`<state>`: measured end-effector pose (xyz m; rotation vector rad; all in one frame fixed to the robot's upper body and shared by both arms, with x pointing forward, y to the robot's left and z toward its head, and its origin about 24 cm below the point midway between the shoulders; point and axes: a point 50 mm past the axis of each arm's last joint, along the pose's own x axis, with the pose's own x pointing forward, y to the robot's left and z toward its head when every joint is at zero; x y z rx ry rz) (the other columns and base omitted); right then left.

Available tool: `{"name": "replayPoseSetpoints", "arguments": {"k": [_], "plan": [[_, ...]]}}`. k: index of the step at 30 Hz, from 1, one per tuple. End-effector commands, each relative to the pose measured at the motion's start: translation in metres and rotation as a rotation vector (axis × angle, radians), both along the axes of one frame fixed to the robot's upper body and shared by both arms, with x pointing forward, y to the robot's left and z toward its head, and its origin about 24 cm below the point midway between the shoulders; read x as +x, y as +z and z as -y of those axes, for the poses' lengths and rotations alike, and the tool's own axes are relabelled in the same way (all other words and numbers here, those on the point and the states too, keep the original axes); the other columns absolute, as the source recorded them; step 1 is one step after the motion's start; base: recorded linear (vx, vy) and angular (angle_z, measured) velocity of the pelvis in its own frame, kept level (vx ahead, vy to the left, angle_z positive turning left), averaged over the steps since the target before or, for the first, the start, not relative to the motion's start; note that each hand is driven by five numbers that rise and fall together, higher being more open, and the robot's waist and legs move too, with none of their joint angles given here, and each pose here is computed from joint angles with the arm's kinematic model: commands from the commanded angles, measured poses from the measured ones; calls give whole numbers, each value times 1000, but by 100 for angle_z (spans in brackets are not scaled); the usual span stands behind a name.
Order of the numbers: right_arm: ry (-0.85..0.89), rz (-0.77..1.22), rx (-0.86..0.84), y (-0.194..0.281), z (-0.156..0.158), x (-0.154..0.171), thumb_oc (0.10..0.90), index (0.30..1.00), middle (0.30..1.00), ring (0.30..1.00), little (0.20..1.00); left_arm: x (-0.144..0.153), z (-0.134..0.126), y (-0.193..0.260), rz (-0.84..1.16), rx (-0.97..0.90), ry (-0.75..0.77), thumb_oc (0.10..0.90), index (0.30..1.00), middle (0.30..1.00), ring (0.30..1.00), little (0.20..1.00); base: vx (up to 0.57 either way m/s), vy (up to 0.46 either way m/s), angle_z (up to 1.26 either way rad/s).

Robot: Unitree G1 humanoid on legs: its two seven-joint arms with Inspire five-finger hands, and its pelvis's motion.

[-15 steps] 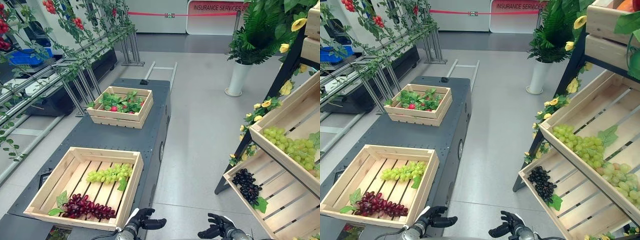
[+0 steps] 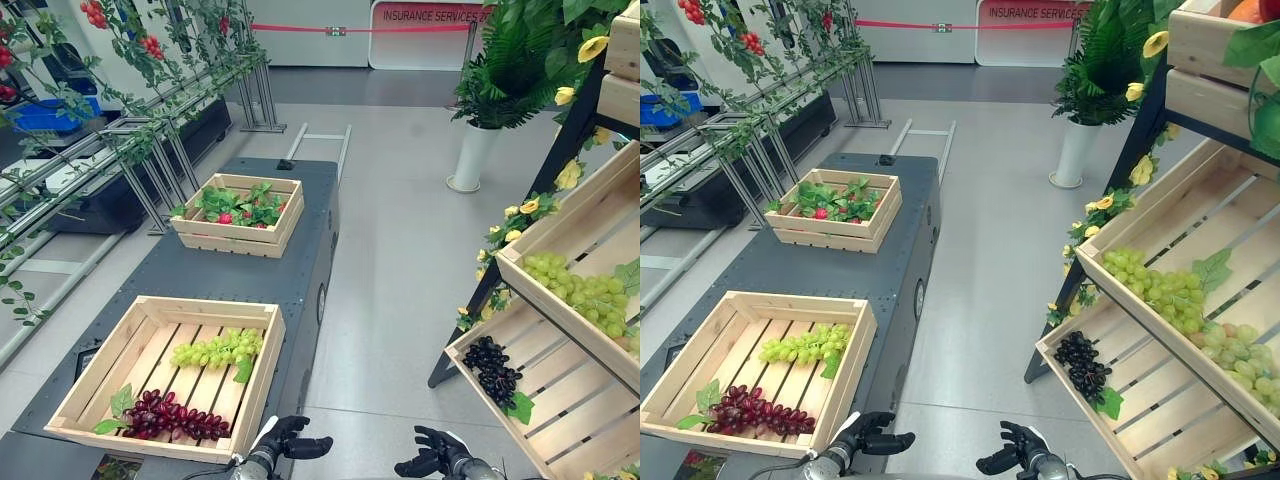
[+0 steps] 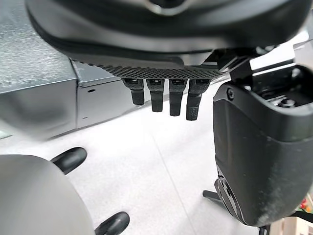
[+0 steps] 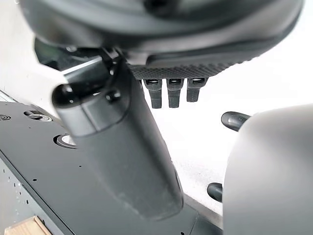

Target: Pick up the fruits from the basket on one side to the basket on the other side

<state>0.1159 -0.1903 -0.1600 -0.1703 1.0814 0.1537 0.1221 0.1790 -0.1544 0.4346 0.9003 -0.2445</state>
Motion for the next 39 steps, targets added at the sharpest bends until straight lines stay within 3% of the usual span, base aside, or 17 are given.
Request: {"name": "replayPoseSetpoints", "arguments": {"k": [1, 8, 14, 17, 22, 29, 39], "plan": [[54, 85, 29, 8, -6, 24, 800, 900, 900, 900, 900, 48, 18, 25, 271, -96, -11, 800, 900, 900, 900, 900, -12, 36, -3], [73, 85, -4, 12, 9, 30, 800, 900, 900, 900, 900, 102, 9, 81, 706, -132, 34, 800, 900, 900, 900, 900, -22, 35, 1], [54, 90, -16, 14, 21, 26, 800, 900, 900, 900, 900, 140, -28, 150, 1051, -175, 269, 800, 900, 900, 900, 900, 4, 37, 6], [50, 91, -16, 13, 19, 22, 800, 900, 900, 900, 900, 147, -41, 171, 1155, -116, 298, 800, 900, 900, 900, 900, 34, 23, 17], [67, 105, -23, 14, 19, 22, 800, 900, 900, 900, 900, 156, -73, 199, 1252, 64, 318, 800, 900, 900, 900, 900, 27, 73, 8], [99, 143, -71, 19, 26, 27, 800, 900, 900, 900, 900, 169, -128, 216, 1134, 541, 303, 800, 900, 900, 900, 900, 22, 98, 3], [154, 473, -63, 72, 26, 118, 800, 900, 900, 900, 900, 207, -155, 283, 1185, 1061, 214, 800, 900, 900, 900, 900, -163, 96, 3]]}}
